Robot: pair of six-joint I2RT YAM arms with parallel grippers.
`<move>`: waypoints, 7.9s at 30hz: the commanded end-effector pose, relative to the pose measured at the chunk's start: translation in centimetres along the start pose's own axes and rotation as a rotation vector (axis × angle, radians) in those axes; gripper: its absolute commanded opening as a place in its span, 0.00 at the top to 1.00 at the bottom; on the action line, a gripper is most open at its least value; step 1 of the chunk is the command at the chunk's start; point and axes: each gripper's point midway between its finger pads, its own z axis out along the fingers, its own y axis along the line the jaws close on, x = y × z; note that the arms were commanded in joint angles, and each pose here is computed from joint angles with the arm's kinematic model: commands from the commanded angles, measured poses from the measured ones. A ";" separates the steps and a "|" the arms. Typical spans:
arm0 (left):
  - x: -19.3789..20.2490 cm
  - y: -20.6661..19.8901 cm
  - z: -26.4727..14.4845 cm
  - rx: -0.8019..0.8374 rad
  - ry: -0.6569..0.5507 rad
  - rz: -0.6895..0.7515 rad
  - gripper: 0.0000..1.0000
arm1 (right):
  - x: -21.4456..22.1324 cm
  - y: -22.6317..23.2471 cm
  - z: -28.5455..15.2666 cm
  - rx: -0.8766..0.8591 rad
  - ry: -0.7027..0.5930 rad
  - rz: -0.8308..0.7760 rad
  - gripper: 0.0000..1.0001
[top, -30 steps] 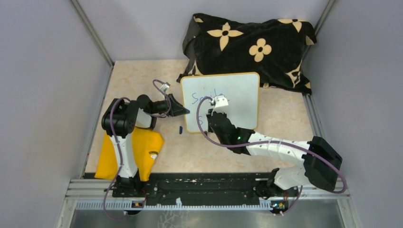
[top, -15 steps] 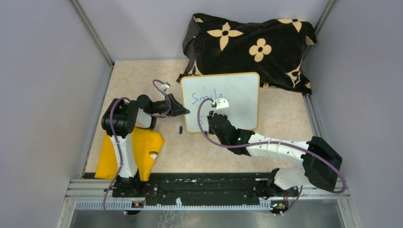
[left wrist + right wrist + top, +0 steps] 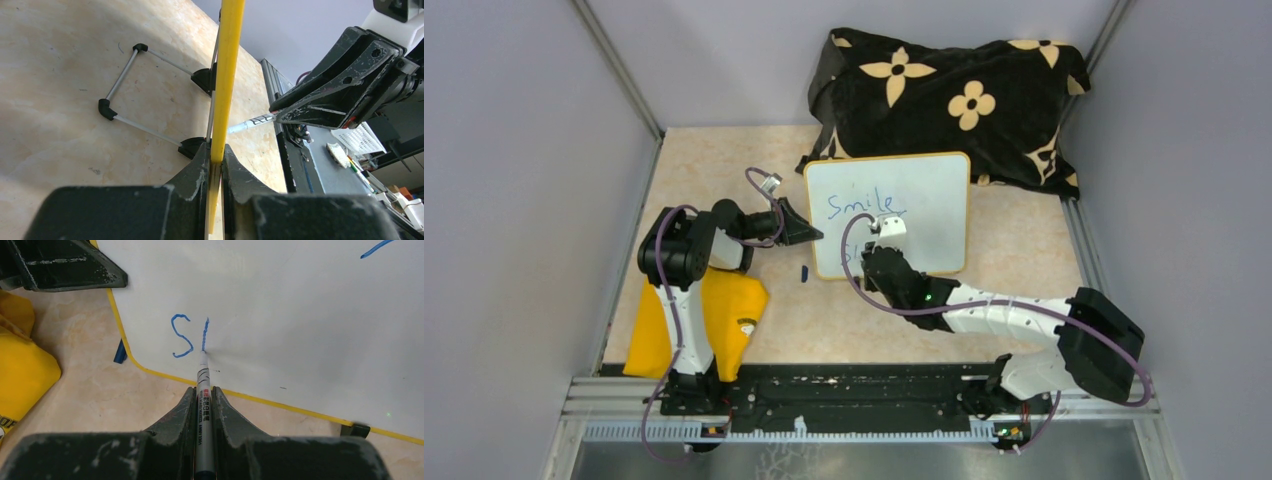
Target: Write a sentence on the whiteboard
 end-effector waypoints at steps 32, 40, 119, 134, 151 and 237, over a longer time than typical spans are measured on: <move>0.5 -0.6 0.4 0.054 -0.017 0.154 1.00 | -4.8 2.2 -1.3 -0.105 -0.101 0.050 1.00; 0.6 -0.6 0.4 0.054 -0.016 0.152 1.00 | -5.1 2.6 -0.7 -0.097 -0.106 0.067 1.00; 0.7 -0.4 0.4 0.051 -0.013 0.144 1.00 | -4.2 -2.1 -0.8 0.061 -0.107 0.084 1.00; 0.7 -0.4 0.4 0.051 -0.012 0.144 1.00 | -2.6 -1.5 -0.1 0.035 -0.055 0.071 1.00; 0.7 -0.4 0.4 0.051 -0.011 0.143 1.00 | -0.9 -3.0 -0.8 0.068 -0.020 0.053 1.00; 1.0 -0.5 0.6 0.057 -0.002 0.135 1.00 | -4.4 -3.1 -2.7 0.005 -0.087 0.107 1.00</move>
